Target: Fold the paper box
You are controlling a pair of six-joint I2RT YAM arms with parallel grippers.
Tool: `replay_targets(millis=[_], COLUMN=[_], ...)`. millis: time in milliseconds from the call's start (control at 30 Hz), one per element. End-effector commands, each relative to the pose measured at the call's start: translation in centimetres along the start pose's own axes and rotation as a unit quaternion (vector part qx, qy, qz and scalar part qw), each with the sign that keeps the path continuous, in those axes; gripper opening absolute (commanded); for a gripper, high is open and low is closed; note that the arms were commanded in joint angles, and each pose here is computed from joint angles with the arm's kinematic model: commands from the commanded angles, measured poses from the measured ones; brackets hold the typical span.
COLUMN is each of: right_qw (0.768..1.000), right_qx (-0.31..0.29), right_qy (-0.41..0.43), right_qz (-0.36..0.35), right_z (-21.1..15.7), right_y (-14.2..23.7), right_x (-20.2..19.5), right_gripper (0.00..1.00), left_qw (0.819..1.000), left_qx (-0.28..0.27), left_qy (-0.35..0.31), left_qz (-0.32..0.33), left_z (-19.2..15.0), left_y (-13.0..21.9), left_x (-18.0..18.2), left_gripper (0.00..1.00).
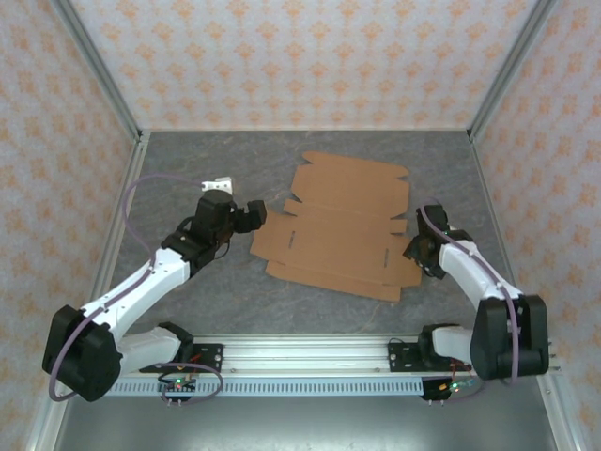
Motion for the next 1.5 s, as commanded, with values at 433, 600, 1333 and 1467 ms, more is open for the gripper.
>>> replay_targets(millis=[433, 600, 1333, 1467], right_qw=[0.989, 0.947, 0.762, 0.779], right_qx=[-0.041, -0.101, -0.092, -0.102], right_qy=[0.034, 0.097, 0.366, 0.379], right_qz=[0.14, 0.288, 0.526, 0.488], right_z=[2.2, 4.1, 5.3, 7.0], right_y=[4.5, 13.2, 25.8, 24.1], right_x=[3.4, 6.9, 15.2, 16.2], right_gripper=[0.0, 0.0, 0.0, 0.0], left_qw=[0.999, 0.999, 0.969, 0.953], left_qx=[-0.02, -0.042, -0.019, -0.011], left_qy=[-0.005, -0.002, -0.19, -0.237], left_qz=[0.034, 0.004, -0.16, -0.19], left_z=[0.8, 2.6, 8.5, 9.8], left_y=[3.7, 6.0, 9.4, 9.0], left_x=[1.3, 0.3, -9.1, -11.3], left_gripper=[0.95, 0.95, 0.81, 0.79])
Point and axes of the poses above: each hand's point on the last joint's axis, 136 mm out from that joint toward the fingers, its own y axis back along the fingers, its own x axis along the line the jaws close on, z = x × y, the point moved 5 cm from there along y, back along the fingers, and after that the axes turned 5 degrees about y, right-handed, at the moved point
